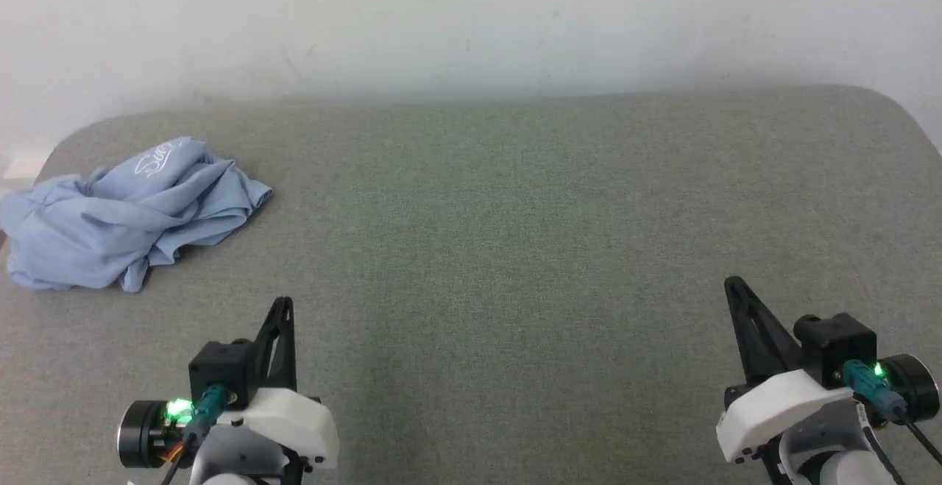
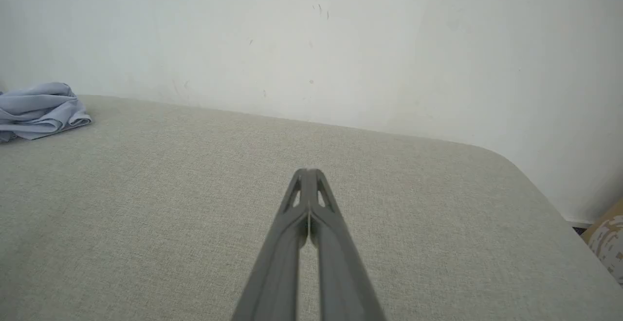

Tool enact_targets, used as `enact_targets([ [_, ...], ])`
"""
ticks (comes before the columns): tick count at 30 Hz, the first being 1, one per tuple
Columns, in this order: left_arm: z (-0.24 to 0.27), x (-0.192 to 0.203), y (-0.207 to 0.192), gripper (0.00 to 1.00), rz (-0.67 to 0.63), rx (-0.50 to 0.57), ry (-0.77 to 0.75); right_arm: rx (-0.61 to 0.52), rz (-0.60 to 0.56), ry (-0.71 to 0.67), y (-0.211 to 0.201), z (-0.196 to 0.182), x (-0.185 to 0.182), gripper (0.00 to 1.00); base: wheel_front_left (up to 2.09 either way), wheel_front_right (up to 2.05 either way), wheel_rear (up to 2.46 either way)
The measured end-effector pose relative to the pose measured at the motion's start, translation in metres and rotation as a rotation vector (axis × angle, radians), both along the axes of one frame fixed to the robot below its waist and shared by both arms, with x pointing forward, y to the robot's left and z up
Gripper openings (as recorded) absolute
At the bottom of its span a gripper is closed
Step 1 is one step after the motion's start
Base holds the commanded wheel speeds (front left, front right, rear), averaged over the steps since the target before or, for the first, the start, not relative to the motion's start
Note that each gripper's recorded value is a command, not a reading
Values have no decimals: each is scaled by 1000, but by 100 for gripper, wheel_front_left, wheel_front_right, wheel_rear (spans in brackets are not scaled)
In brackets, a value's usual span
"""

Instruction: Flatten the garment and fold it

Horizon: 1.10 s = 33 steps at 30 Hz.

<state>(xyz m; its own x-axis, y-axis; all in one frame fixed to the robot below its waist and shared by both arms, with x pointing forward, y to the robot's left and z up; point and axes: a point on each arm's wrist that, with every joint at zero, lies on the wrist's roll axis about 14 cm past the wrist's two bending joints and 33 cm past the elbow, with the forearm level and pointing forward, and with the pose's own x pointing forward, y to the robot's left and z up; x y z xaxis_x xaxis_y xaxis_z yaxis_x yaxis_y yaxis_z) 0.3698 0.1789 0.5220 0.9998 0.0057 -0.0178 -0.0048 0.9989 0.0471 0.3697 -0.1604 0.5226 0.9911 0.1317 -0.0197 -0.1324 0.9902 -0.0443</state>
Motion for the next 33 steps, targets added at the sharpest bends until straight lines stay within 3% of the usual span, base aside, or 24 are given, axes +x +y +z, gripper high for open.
enact_targets([
  [33,0,0,0,0,0,0,0,0,0,0,0,0,0,0,0,0,0],
])
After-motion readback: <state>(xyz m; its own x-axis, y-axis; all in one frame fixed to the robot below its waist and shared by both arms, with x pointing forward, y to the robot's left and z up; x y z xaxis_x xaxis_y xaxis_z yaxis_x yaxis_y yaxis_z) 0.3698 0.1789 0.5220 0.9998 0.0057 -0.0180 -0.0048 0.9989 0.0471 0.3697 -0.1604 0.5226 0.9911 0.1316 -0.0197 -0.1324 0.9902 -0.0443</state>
